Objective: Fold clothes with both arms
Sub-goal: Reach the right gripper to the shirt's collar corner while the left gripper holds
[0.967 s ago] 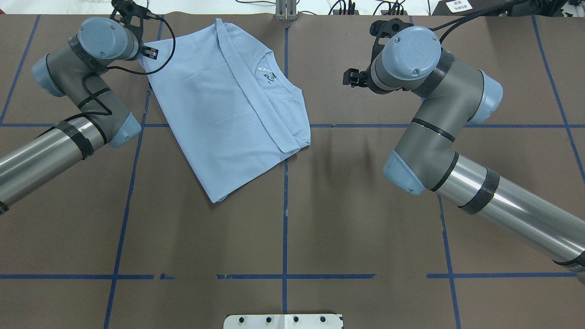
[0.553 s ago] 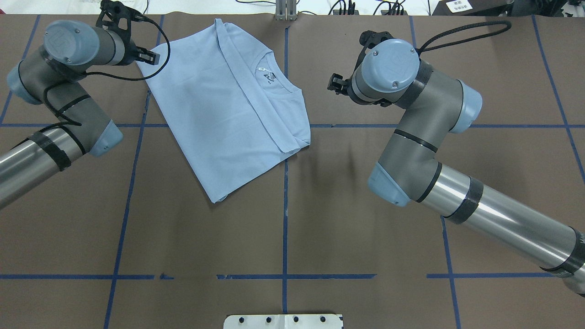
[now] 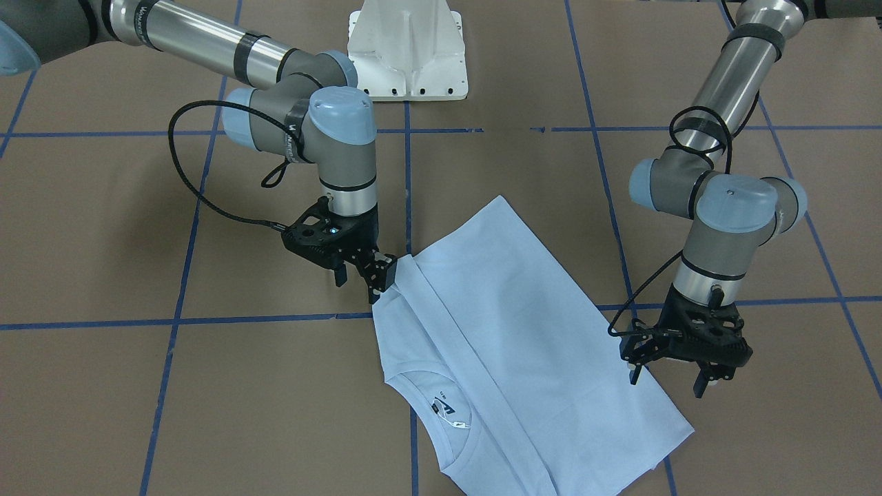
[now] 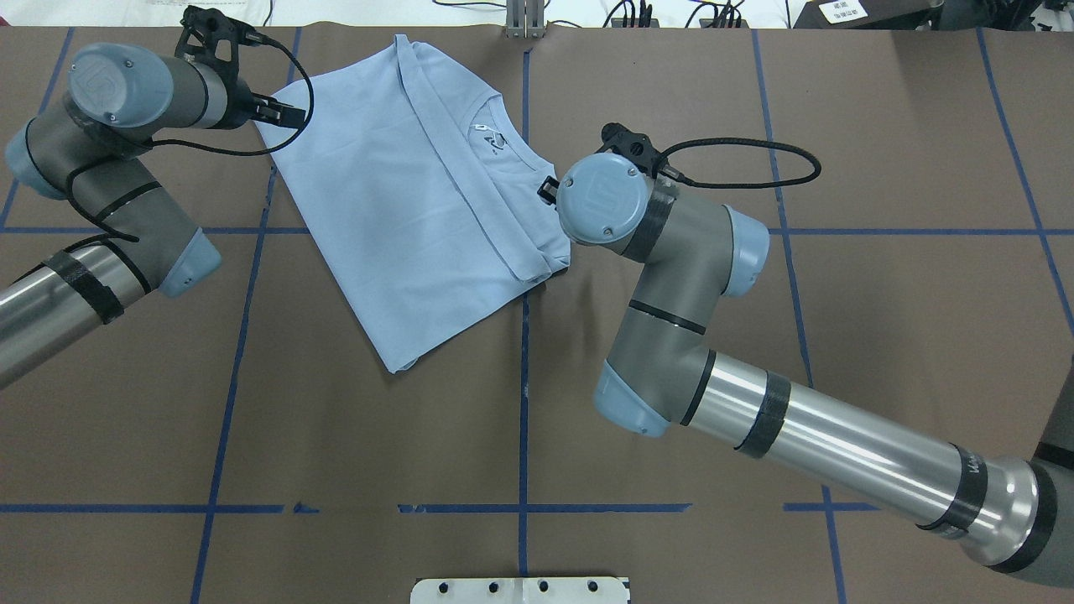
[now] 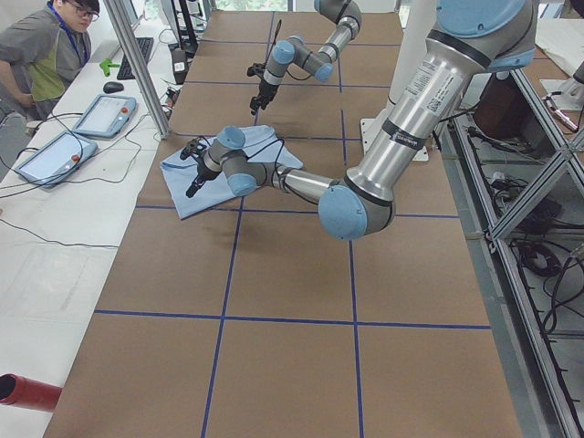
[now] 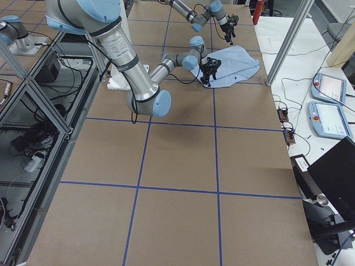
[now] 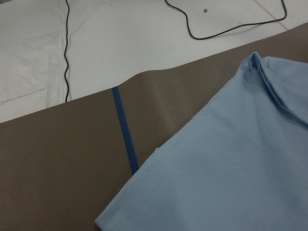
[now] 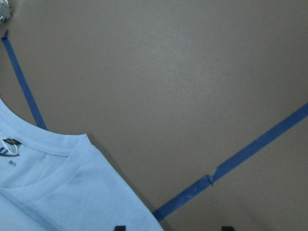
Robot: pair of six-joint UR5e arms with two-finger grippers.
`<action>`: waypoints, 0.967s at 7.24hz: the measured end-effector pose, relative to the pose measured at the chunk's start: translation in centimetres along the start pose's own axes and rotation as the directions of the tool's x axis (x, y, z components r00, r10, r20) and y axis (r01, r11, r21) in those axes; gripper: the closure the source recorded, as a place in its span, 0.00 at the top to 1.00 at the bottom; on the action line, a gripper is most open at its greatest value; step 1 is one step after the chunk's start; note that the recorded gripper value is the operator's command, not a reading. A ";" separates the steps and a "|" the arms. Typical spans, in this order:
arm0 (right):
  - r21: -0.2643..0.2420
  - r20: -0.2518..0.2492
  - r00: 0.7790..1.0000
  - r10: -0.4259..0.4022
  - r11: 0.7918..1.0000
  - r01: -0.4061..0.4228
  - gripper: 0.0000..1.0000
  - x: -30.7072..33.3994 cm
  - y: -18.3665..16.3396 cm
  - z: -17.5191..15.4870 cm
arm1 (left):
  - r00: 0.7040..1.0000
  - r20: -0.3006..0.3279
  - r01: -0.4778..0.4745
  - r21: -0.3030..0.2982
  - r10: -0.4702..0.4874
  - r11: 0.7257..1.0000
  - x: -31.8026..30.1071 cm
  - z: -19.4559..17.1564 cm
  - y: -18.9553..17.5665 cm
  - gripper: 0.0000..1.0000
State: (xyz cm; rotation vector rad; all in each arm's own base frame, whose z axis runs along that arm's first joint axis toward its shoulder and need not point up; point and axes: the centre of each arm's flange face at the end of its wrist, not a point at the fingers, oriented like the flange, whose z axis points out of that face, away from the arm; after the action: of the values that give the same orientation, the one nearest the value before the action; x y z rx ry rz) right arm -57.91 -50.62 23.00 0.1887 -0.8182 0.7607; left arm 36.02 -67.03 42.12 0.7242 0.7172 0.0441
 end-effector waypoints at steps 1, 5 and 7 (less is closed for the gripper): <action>0.007 -0.002 1.000 -0.015 1.000 0.015 0.72 0.0 1.8 0.3 | 1.000 -0.001 0.000 -0.001 0.000 1.000 0.1 0.0 0.1 1.00; 0.020 -0.033 0.995 -0.091 0.996 0.092 0.65 -0.5 4.0 2.0 | 1.000 -0.004 -0.002 0.000 0.002 1.000 0.2 0.1 0.2 1.00; 0.045 -0.042 0.993 -0.111 0.993 0.113 0.60 -0.4 3.9 2.7 | 1.000 -0.004 -0.002 0.000 0.002 1.000 0.1 0.1 0.3 1.00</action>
State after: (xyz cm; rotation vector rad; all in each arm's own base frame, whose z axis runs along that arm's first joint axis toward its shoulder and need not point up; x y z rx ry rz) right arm -62.33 -49.20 24.03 0.2587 -0.7461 0.6764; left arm 36.23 -66.82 42.27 0.7248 0.7208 0.0475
